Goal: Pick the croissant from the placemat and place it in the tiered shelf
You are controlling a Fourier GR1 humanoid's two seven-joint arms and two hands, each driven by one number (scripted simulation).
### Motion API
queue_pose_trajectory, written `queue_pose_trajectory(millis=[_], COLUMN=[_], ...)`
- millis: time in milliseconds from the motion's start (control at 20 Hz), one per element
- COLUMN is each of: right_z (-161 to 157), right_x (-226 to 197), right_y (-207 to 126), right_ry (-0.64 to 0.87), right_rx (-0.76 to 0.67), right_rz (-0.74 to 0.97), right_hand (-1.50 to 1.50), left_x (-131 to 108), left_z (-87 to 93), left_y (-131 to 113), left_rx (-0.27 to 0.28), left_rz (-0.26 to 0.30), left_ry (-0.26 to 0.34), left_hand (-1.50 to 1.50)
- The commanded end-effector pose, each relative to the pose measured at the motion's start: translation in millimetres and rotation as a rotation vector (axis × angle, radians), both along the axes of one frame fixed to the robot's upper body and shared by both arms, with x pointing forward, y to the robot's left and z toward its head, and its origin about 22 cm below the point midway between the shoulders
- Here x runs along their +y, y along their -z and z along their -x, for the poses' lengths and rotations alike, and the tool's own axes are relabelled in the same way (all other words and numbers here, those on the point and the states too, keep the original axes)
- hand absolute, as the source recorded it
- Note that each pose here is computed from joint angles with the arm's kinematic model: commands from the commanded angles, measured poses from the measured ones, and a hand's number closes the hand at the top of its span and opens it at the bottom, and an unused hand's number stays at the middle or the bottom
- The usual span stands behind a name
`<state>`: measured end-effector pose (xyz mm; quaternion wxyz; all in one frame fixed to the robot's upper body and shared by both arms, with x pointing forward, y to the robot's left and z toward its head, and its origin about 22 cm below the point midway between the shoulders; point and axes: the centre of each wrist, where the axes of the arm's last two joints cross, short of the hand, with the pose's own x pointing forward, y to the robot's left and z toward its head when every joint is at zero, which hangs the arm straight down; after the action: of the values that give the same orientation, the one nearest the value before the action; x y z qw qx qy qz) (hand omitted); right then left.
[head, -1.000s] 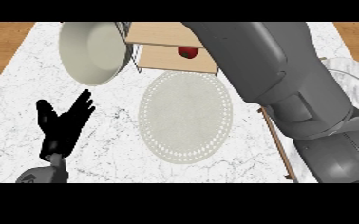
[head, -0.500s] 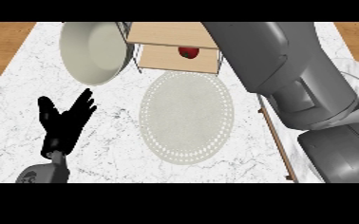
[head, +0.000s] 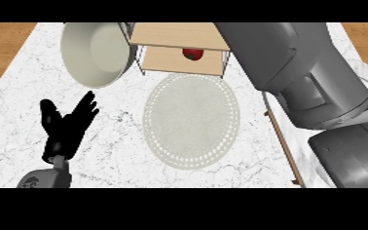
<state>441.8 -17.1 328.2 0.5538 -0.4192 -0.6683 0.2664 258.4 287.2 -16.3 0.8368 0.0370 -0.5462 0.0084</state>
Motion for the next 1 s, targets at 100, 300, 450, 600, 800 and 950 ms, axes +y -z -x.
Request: queue_pose_trajectory(millis=[100,300,450,600,800,950], right_z=[-4,2,2,-5,-1,1], right_x=[-5,0,-6,-20,-29,-35], right_y=[11,-7,-15,-4,-27,-32], right_ry=[0.081,0.092,0.046,0.049,0.057,0.132], right_rx=[-0.037,-0.101,-0.110,-0.132,-0.173,-0.248], right_rz=[-0.238,-0.355,-0.477,-0.581,-0.732,-0.744], right_hand=[-1.50,-1.50,-1.50,-1.50,-1.50,-1.50], left_x=[-2,7,1,-3,-8,-7], left_z=[1.4,5.9,2.2,5.6,5.6,13.1], left_y=[5,4,14,5,12,12], left_rx=[0.031,0.030,0.031,0.043,0.037,0.020], left_rz=[0.000,-0.001,0.012,-0.012,0.005,-0.012], left_ry=[-0.014,0.008,0.001,0.017,-0.003,-0.015], left_hand=[0.00,0.00,0.00,0.00,0.00,0.00])
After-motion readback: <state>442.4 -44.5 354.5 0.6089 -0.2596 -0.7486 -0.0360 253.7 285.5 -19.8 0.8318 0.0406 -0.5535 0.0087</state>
